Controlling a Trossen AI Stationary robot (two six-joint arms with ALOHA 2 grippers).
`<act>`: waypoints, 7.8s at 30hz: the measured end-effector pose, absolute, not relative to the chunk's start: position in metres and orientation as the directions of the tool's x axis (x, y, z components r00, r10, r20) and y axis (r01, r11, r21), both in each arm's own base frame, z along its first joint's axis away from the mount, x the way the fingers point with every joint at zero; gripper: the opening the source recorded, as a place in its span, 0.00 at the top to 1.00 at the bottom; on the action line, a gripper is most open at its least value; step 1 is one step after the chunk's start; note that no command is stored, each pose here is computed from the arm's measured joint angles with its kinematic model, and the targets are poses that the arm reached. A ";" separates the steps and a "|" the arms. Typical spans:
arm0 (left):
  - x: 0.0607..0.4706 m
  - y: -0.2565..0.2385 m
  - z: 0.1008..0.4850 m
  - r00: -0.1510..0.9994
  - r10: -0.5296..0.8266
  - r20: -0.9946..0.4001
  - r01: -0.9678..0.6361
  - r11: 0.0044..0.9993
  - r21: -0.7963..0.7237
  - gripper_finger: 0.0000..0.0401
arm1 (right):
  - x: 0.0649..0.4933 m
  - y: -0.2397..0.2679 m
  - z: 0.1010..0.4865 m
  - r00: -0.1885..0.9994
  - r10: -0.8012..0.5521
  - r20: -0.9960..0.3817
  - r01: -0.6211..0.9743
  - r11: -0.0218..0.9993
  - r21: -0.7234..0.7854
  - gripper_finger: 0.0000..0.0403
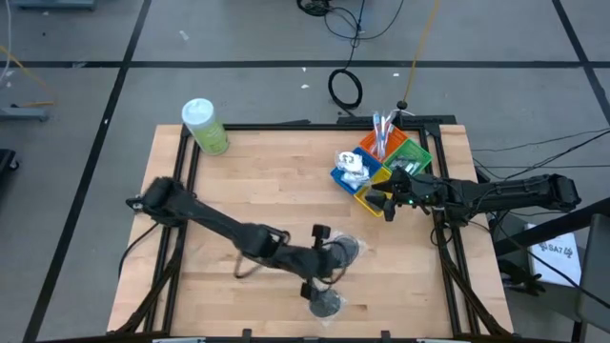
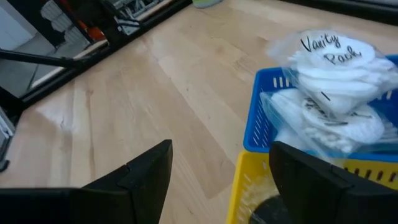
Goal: Pick & Place Travel size toiletries
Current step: Put the black hairbrush into the yellow bin
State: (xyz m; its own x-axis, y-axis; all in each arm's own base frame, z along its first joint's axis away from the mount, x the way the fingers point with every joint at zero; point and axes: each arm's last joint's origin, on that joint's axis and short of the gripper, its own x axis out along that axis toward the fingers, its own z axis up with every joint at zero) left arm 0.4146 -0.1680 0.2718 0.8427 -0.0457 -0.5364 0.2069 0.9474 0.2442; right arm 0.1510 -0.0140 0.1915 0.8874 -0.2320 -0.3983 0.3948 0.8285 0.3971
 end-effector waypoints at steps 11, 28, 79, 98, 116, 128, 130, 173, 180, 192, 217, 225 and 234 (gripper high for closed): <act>0.358 -0.122 0.303 0.948 -0.102 -0.301 0.182 0.951 0.251 1.00 | 0.151 -0.014 0.191 0.885 -0.230 -0.405 0.376 0.867 0.328 0.37; 0.309 -0.053 0.248 0.892 -0.410 0.191 0.412 0.911 0.031 1.00 | 0.164 -0.007 0.172 0.999 0.002 0.038 -0.007 0.992 0.122 0.37; 0.313 -0.044 0.241 0.939 -0.324 0.118 0.333 0.941 -0.061 0.99 | 0.271 0.033 0.221 0.934 0.326 0.143 -0.287 0.927 -0.242 0.93; 0.288 -0.057 0.251 0.978 0.194 -0.073 -0.180 0.970 0.162 0.33 | 0.179 0.008 0.216 0.699 -0.532 -0.478 0.485 0.844 -0.230 0.94; 0.288 -0.052 0.240 0.955 0.249 -0.159 -0.231 0.965 0.122 0.41 | 0.153 -0.001 0.195 0.478 -0.586 -0.654 0.668 0.726 -0.162 0.79; 0.288 -0.052 0.240 0.956 0.247 -0.160 -0.240 0.969 0.065 0.39 | 0.163 0.002 0.202 0.576 -0.536 -0.617 0.643 0.764 -0.062 0.38; 0.288 -0.052 0.239 0.955 0.247 -0.164 -0.242 0.969 0.050 0.40 | 0.164 0.003 0.202 0.601 -0.493 -0.630 0.603 0.796 -0.048 0.32; 0.407 -0.174 0.127 0.611 -0.426 -0.667 0.274 0.904 -0.327 0.47 | 0.190 0.025 0.242 0.946 -0.075 -0.317 0.143 0.970 0.196 0.22; 0.411 -0.177 0.110 0.592 -0.284 -0.754 0.171 0.959 -0.227 0.48 | 0.191 0.025 0.242 0.947 -0.076 -0.314 0.143 0.970 0.197 0.22; 0.409 -0.118 0.103 0.499 0.183 -0.847 -0.156 0.980 0.120 0.62 | 0.193 0.026 0.226 0.923 -0.056 -0.382 0.165 0.952 0.258 0.22; 0.429 -0.097 0.108 0.624 0.177 -0.761 -0.133 0.984 0.121 0.67 | 0.207 0.045 0.119 0.818 0.154 -0.555 0.334 0.658 0.675 0.22; 0.441 -0.086 0.114 0.711 0.179 -0.680 -0.138 0.984 0.115 0.67 | 0.204 0.050 0.115 0.800 0.124 -0.587 0.382 0.649 0.657 0.22; 0.455 -0.075 0.105 0.789 0.085 -0.608 -0.078 0.996 0.038 0.67 | 0.203 0.051 0.111 0.782 0.122 -0.611 0.414 0.630 0.657 0.22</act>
